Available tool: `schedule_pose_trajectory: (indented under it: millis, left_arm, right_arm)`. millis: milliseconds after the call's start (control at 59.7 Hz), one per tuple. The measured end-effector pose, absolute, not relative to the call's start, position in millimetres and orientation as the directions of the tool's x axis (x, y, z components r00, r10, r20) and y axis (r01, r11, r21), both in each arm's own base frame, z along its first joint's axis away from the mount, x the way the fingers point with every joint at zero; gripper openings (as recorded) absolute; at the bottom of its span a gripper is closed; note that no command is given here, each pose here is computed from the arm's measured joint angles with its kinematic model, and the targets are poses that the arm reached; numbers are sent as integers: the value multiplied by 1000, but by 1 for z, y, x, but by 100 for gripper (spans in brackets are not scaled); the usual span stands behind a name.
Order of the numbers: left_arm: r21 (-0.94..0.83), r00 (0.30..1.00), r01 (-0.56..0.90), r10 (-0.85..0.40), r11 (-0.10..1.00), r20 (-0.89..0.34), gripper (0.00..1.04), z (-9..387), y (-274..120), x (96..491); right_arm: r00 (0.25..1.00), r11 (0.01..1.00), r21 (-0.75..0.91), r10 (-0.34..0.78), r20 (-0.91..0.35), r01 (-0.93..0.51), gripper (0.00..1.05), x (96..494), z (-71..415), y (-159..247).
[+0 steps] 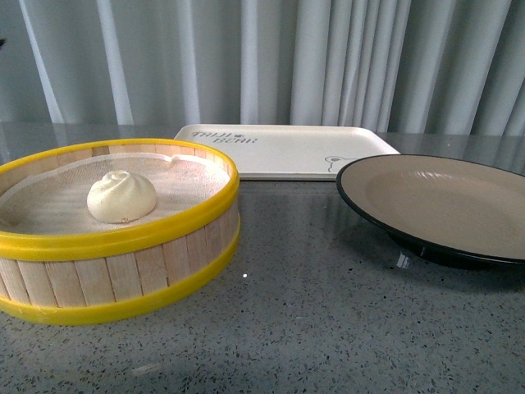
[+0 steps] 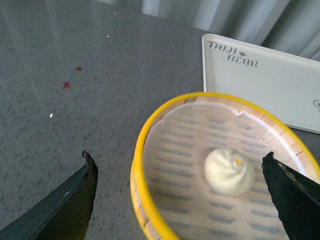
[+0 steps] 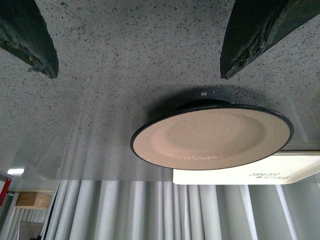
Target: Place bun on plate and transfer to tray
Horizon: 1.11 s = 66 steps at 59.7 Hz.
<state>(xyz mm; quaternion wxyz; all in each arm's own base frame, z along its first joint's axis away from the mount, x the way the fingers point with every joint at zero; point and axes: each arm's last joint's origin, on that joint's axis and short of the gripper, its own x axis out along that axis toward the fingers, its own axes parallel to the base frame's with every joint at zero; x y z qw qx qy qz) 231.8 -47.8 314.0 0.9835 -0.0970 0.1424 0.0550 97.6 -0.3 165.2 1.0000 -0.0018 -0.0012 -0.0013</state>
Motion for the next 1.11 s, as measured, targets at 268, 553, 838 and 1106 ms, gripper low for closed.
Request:
schedule_pose_trajectory:
  millis: [268, 553, 838, 1106]
  left_arm:
    - [-65, 939, 33, -53, 997, -340, 98, 334, -101, 275]
    - [91, 886, 104, -50, 990, -461, 98, 301, -141, 300]
    - [182, 863, 45, 54, 982, -502, 98, 288, -138, 325]
    - [174, 834, -20, 112, 985, -540, 98, 285, -117, 332]
  right_arm:
    - [1000, 1000, -4, -3, 2, 3, 96, 98, 165, 0]
    - [1000, 1000, -4, -3, 2, 3, 96, 98, 165, 0]
    - [1000, 1000, -4, -3, 2, 3, 96, 98, 165, 0]
    - [1000, 1000, -4, -3, 2, 3, 96, 98, 165, 0]
